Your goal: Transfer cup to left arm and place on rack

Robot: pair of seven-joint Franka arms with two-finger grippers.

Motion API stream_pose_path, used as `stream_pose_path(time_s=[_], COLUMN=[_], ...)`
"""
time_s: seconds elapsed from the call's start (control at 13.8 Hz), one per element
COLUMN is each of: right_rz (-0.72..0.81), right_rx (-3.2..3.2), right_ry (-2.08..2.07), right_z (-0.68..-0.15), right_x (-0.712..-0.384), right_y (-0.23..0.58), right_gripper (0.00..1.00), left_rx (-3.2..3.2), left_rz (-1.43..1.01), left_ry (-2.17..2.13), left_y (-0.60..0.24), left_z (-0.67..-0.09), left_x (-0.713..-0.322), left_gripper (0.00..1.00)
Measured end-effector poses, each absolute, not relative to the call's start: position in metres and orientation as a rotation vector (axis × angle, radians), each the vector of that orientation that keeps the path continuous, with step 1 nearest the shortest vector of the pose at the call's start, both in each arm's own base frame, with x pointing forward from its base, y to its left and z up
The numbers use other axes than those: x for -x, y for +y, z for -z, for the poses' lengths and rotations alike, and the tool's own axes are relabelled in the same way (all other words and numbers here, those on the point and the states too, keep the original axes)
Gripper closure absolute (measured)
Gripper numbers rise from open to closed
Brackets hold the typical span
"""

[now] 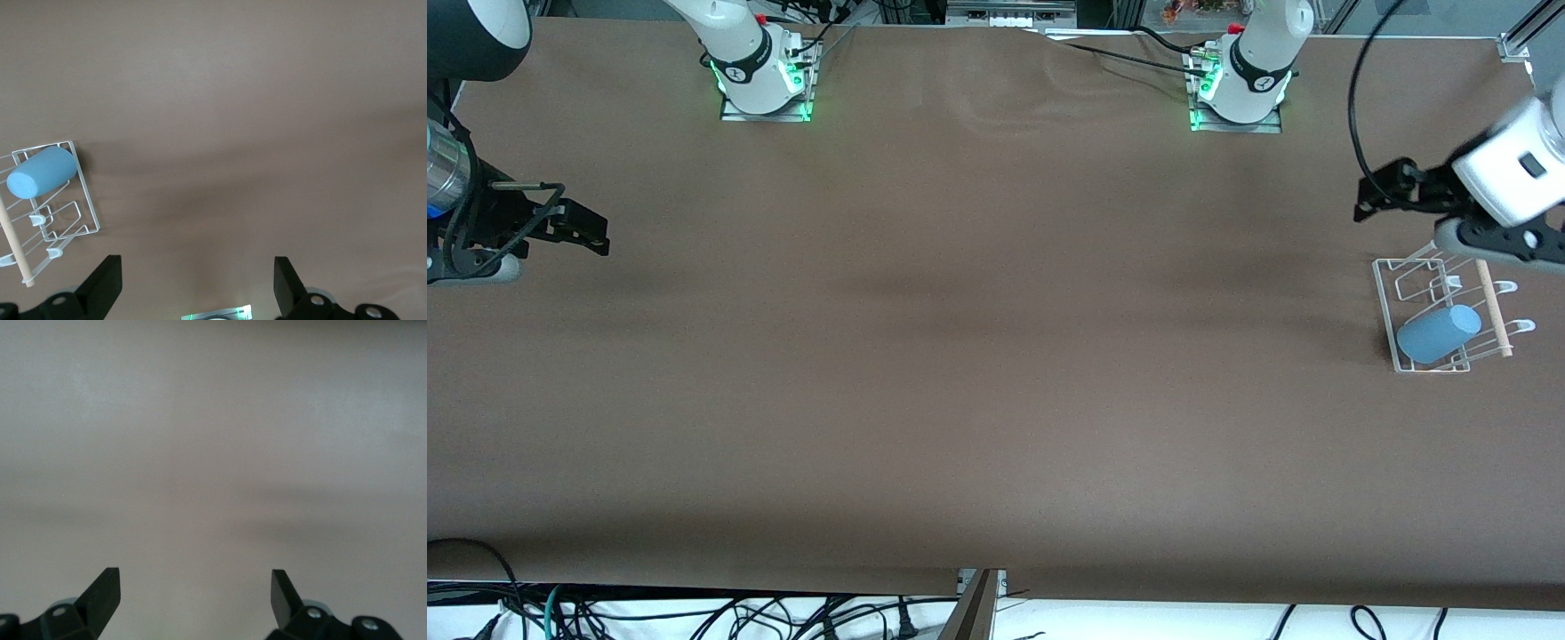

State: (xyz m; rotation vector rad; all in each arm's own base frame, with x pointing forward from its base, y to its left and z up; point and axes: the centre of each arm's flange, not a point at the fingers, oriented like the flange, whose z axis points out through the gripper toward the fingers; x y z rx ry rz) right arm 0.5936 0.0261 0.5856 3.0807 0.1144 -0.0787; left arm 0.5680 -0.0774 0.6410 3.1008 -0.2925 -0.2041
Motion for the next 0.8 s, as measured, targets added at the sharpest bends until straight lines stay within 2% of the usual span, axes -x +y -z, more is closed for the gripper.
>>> stream_pose_path(time_s=[0.36, 0.8], right_rz=[0.079, 0.078], right_rx=[-3.081, -3.081], right_ry=[0.114, 0.114], right_z=[-0.586, -0.586], right_x=[-0.594, -0.594], right_y=[0.026, 0.026], right_gripper=[0.0, 0.0], left_rx=[-3.128, -3.173], left_rz=[0.088, 0.161], left_ry=[-0.227, -0.189], left_y=[-0.063, -0.045], left_z=[-0.637, -0.593], left_x=[-0.54, -0.535], left_gripper=[0.0, 0.0])
